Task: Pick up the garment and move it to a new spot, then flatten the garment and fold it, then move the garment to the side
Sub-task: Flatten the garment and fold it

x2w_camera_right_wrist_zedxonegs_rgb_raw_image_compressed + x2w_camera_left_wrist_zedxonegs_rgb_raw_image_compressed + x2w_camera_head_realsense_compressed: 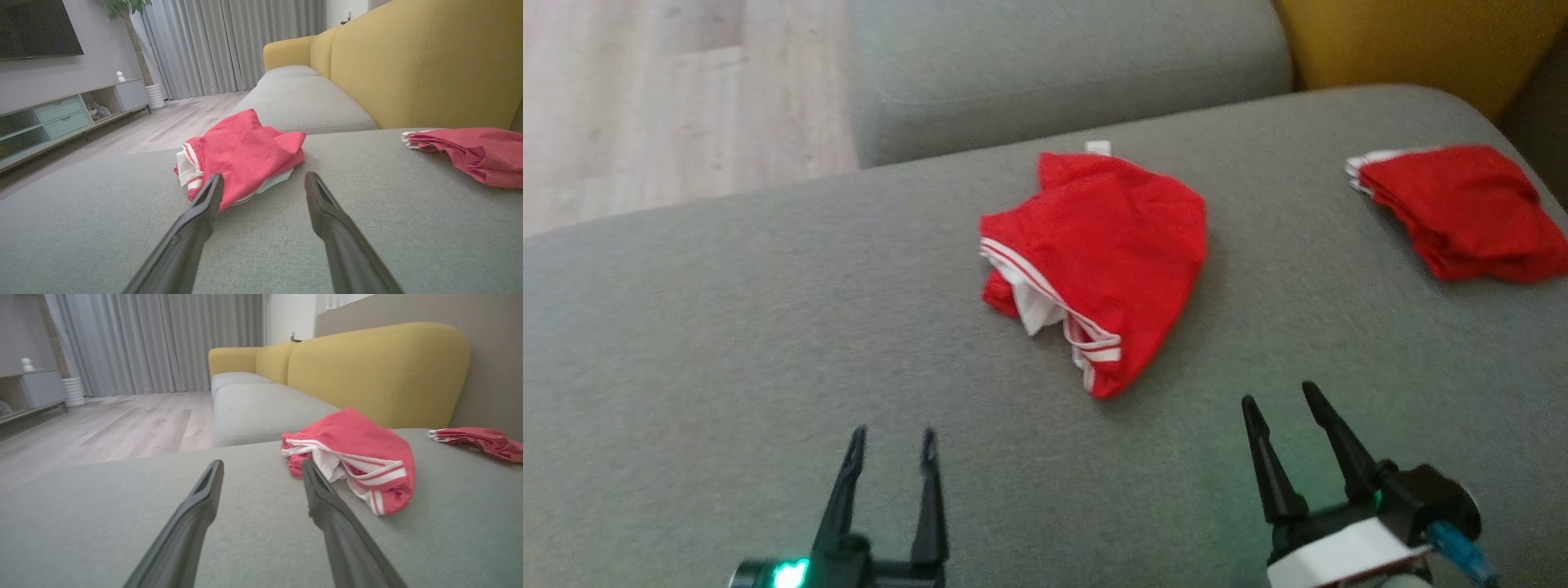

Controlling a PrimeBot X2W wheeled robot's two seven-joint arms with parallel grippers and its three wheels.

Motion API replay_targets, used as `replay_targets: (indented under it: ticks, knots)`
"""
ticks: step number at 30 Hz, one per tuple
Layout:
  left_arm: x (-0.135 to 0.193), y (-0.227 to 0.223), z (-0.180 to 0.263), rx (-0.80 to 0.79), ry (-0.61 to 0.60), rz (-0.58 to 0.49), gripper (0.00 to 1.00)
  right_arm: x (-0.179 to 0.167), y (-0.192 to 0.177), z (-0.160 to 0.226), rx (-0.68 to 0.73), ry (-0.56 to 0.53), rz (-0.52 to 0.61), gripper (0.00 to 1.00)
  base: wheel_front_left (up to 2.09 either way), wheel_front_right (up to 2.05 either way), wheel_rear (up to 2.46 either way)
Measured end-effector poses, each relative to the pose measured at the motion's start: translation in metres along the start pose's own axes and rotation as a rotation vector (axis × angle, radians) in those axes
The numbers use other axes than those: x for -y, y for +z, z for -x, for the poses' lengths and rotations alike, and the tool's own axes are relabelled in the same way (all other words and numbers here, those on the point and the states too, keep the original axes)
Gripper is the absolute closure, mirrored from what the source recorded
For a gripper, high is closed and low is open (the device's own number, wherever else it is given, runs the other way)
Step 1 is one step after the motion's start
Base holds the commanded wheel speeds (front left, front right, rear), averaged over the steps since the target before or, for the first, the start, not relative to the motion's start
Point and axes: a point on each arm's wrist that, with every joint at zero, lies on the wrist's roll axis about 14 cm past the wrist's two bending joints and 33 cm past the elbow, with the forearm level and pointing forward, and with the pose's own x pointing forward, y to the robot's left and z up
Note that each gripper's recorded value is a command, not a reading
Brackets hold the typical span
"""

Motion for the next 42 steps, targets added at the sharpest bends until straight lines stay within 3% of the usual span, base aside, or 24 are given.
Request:
replay_targets:
  ticks: [8, 16, 19, 26, 27, 34, 42]
  knots:
    - [0.071, -0.016, -0.043, -0.038, -0.276, -0.007, 0.0, 0.026, 0.006, -0.003, 0.007, -0.083, 0.013, 0.0, 0.0, 0.0, 0.0]
    - [0.139, -0.065, -0.061, -0.183, -0.551, -0.025, 0.0, 0.048, 0.007, -0.006, -0.003, -0.152, 0.026, 0.0, 0.0, 0.0, 0.0]
    - [0.151, -0.077, -0.07, -0.22, -0.594, -0.03, 0.0, 0.055, 0.003, -0.004, -0.02, -0.176, 0.03, 0.0, 0.0, 0.0, 0.0]
    - [0.151, -0.1, -0.095, -0.28, -0.552, -0.089, 0.0, 0.066, 0.001, -0.002, -0.037, -0.215, 0.039, 0.0, 0.0, 0.0, 0.0]
    - [0.149, -0.103, -0.102, -0.287, -0.53, -0.101, 1.0, 0.069, 0.002, -0.001, -0.034, -0.223, 0.043, 0.0, 0.0, 0.0, 0.0]
    - [0.173, -0.067, -0.108, -0.194, -0.594, -0.065, 1.0, 0.068, 0.01, 0.006, -0.007, -0.228, 0.043, 0.0, 0.0, 0.0, 0.0]
    - [0.224, 0.059, -0.133, 0.162, -0.771, -0.102, 1.0, 0.062, 0.026, 0.018, 0.057, -0.228, 0.038, 0.0, 0.0, 0.0, 0.0]
